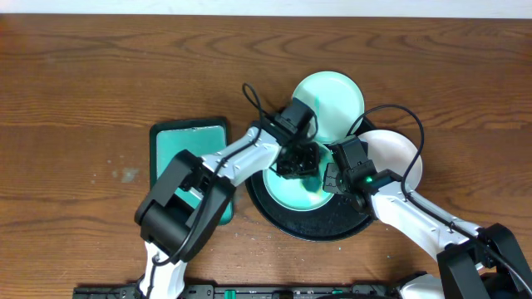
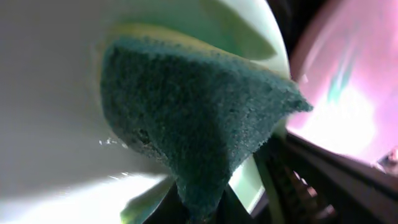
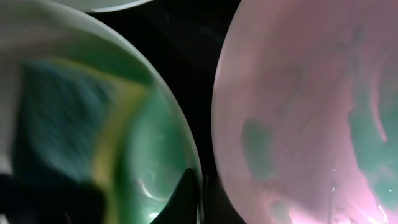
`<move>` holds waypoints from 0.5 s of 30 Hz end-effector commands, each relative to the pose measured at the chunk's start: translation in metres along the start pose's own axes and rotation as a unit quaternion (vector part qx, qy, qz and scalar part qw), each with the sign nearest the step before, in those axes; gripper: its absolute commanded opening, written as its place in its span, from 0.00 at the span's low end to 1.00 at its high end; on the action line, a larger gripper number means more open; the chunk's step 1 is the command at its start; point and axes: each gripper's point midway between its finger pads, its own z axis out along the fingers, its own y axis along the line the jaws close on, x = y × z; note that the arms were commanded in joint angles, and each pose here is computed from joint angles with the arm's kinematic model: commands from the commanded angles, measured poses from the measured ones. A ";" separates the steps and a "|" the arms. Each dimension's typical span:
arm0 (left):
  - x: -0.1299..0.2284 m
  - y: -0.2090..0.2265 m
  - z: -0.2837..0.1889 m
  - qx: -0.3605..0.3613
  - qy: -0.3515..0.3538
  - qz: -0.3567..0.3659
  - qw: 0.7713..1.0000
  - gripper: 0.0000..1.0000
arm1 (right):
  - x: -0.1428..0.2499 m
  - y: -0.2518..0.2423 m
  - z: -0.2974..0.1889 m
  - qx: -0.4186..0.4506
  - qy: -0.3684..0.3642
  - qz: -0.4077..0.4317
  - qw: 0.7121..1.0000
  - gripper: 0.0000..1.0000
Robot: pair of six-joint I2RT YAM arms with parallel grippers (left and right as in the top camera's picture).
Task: Clean dirty plates on tray and stack at the side
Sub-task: 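Scrub the lower green plate with the sponge in the left gripper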
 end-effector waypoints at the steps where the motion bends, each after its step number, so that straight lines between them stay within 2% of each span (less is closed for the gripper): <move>1: 0.024 0.002 0.011 0.010 0.052 -0.010 0.999 0.08 | 0.002 -0.012 0.003 0.028 -0.001 -0.005 1.000 0.01; 5: 0.020 0.041 0.003 -0.067 0.037 -0.055 0.996 0.07 | 0.003 -0.012 0.003 0.029 -0.001 -0.008 1.000 0.01; 11: 0.023 0.102 -0.031 -0.209 0.014 -0.108 0.972 0.07 | 0.002 -0.012 0.003 0.029 -0.001 -0.008 1.000 0.01; 15: 0.014 0.102 -0.069 -0.218 -0.025 -0.101 0.970 0.07 | 0.002 -0.012 0.003 0.029 -0.001 -0.008 1.000 0.01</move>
